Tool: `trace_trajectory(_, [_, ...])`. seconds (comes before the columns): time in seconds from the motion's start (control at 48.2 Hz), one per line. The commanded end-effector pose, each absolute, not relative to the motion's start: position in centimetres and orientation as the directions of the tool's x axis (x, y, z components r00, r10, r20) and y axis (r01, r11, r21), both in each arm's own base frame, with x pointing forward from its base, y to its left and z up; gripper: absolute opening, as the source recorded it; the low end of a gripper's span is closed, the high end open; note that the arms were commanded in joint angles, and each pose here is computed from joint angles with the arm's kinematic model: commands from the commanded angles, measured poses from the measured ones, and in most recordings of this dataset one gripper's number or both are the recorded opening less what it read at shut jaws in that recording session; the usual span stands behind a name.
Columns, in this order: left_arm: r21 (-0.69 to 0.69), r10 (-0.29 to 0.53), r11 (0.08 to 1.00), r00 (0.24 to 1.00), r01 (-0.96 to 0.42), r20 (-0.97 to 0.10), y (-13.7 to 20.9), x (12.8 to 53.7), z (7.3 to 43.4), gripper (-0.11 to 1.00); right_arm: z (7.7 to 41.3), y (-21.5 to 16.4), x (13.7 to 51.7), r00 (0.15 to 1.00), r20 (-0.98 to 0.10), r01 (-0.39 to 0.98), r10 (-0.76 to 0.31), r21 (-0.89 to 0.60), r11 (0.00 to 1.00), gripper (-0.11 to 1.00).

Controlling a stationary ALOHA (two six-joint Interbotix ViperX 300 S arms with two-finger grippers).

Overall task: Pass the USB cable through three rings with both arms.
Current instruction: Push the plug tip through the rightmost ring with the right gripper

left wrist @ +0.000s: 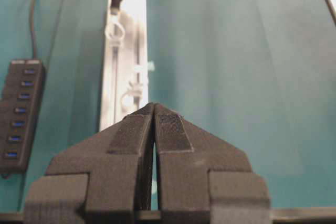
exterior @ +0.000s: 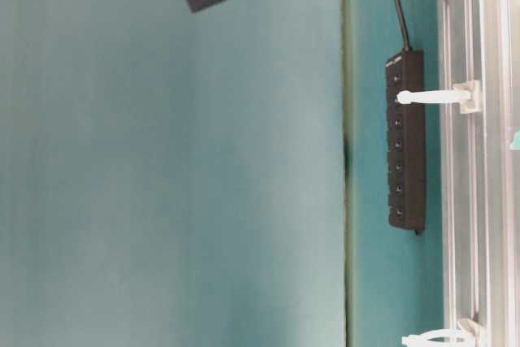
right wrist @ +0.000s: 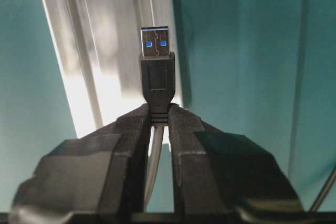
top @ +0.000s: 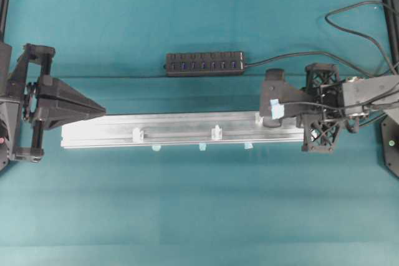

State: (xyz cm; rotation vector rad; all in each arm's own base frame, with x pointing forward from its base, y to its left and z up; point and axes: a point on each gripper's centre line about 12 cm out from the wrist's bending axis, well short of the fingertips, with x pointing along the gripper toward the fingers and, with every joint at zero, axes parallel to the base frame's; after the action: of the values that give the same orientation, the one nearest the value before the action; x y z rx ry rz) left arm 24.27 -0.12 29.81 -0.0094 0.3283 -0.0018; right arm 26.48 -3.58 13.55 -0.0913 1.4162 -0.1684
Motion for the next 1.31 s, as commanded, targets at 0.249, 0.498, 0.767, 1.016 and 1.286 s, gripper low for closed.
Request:
trace_trajectory(0.249, [-0.007,0.003,1.000,0.958,-0.005,-0.286,0.0,24.5,31.1,0.02,13.9,-3.8,28.8,0.204,-0.964,0.017,-0.170,-0.171,0.985,-0.06])
trace_trajectory(0.498, [-0.008,0.004,1.000,0.958,-0.007,-0.287,0.1,24.5,31.1,0.02,13.9,-3.7,29.6,0.239,-0.957,0.015,-0.167,-0.168,0.986,-0.06])
trace_trajectory(0.767, [-0.008,0.004,1.000,0.958,-0.007,-0.287,0.1,24.5,31.1,0.02,14.0,-3.6,30.2,0.288,-0.944,0.015,-0.159,-0.161,0.987,-0.06])
trace_trajectory(1.016, [-0.008,0.004,1.000,0.958,-0.007,-0.287,0.1,24.5,31.1,0.02,14.1,-3.6,30.4,0.311,-0.938,0.022,-0.156,-0.157,0.987,-0.06])
trace_trajectory(1.286, [-0.008,0.015,1.000,0.957,-0.018,-0.290,0.3,24.7,31.0,0.02,14.1,-3.6,30.4,0.324,-0.933,0.022,-0.154,-0.156,0.988,-0.06])
